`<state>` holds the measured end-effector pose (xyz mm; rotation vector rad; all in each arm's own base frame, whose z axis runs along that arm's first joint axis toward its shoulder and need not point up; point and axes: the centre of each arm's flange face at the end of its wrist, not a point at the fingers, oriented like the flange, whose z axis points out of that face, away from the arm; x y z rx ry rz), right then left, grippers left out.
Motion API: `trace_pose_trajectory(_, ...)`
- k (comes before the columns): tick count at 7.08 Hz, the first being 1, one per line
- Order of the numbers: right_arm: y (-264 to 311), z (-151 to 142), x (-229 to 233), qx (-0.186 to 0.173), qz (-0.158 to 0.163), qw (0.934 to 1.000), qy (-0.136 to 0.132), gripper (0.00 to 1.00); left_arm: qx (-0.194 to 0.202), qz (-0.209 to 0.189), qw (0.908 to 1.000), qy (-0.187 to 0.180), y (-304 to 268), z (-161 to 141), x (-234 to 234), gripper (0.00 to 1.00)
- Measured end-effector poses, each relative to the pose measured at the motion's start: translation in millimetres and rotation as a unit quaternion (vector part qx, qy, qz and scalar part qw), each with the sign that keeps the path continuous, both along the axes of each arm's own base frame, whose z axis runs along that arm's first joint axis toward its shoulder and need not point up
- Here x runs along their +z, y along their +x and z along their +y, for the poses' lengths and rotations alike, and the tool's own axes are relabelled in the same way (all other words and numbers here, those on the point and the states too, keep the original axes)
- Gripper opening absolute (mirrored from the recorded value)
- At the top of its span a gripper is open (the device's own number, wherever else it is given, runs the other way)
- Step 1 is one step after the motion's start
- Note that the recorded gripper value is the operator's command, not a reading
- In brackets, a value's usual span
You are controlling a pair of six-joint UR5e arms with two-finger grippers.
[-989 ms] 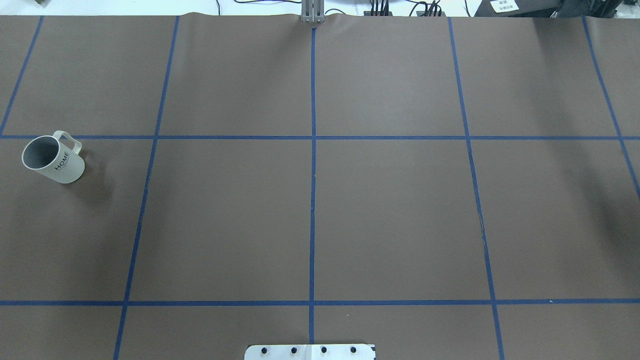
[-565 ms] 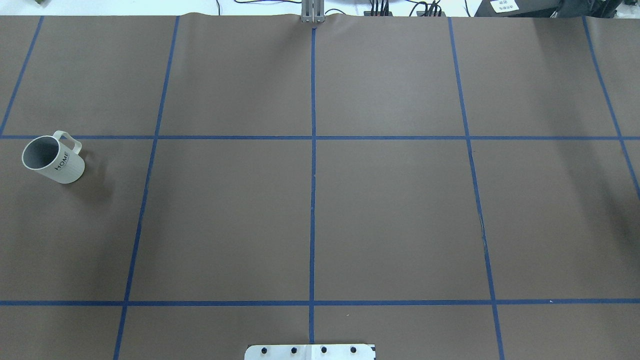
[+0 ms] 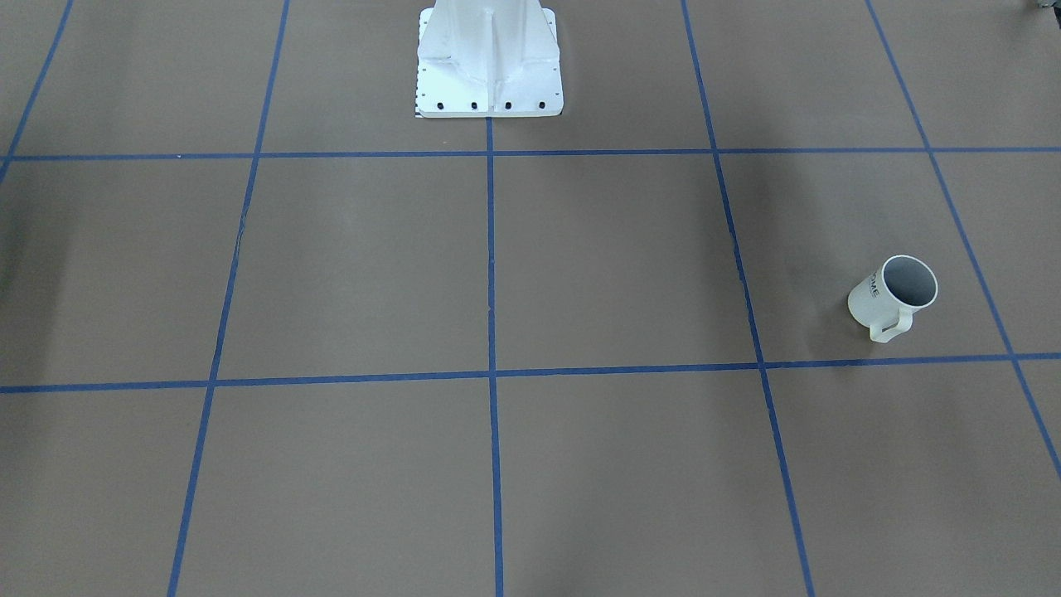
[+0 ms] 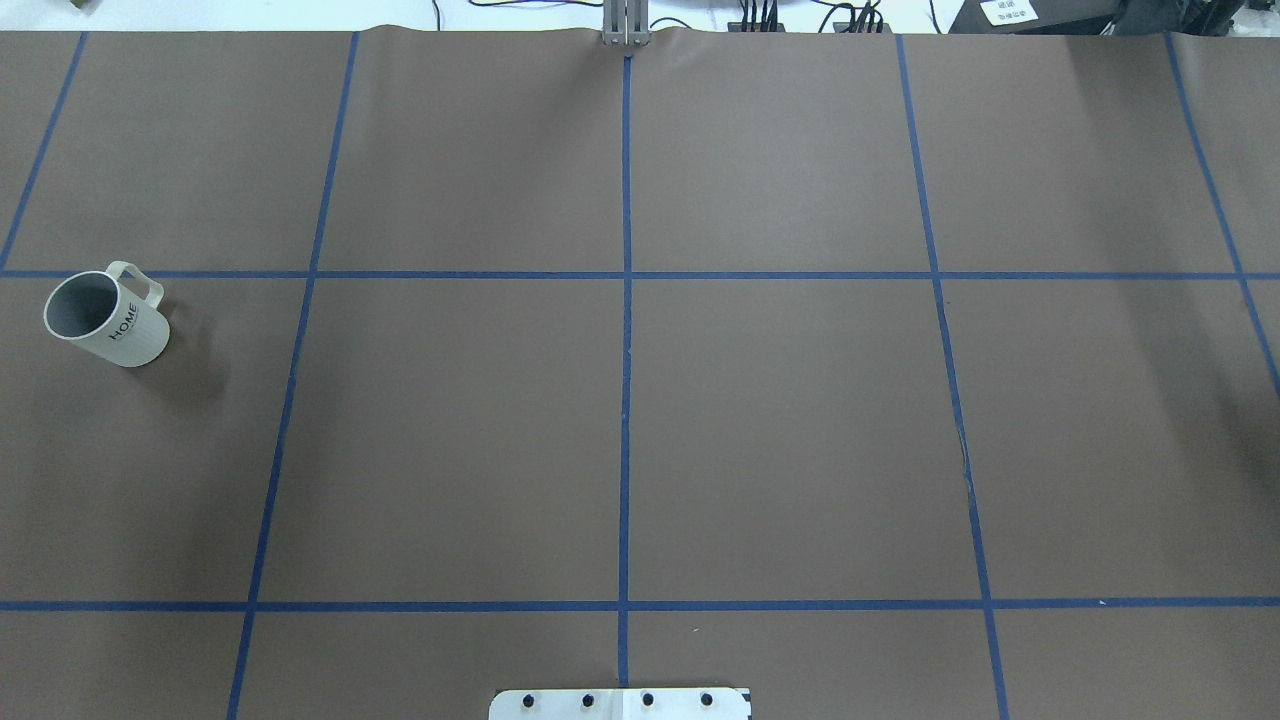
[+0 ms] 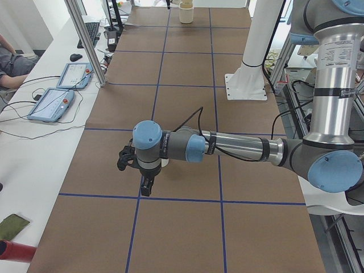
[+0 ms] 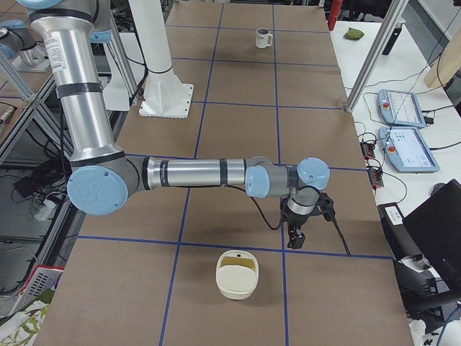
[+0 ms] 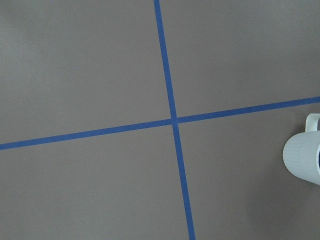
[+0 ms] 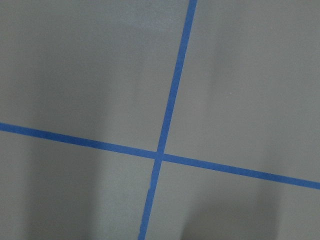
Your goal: Left arm hands cup to right arm to dump lemon
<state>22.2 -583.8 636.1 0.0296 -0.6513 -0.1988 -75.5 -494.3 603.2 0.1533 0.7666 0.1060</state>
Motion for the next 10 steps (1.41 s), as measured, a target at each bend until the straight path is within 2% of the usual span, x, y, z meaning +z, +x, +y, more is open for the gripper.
trace_pose_trajectory(10,-2.0,-0.7,-1.5,-0.001,0.000,1.0000,0.004,1.00,0.001,-0.004,0.9999,0.014,-0.4,4.0,-11.4,1.00)
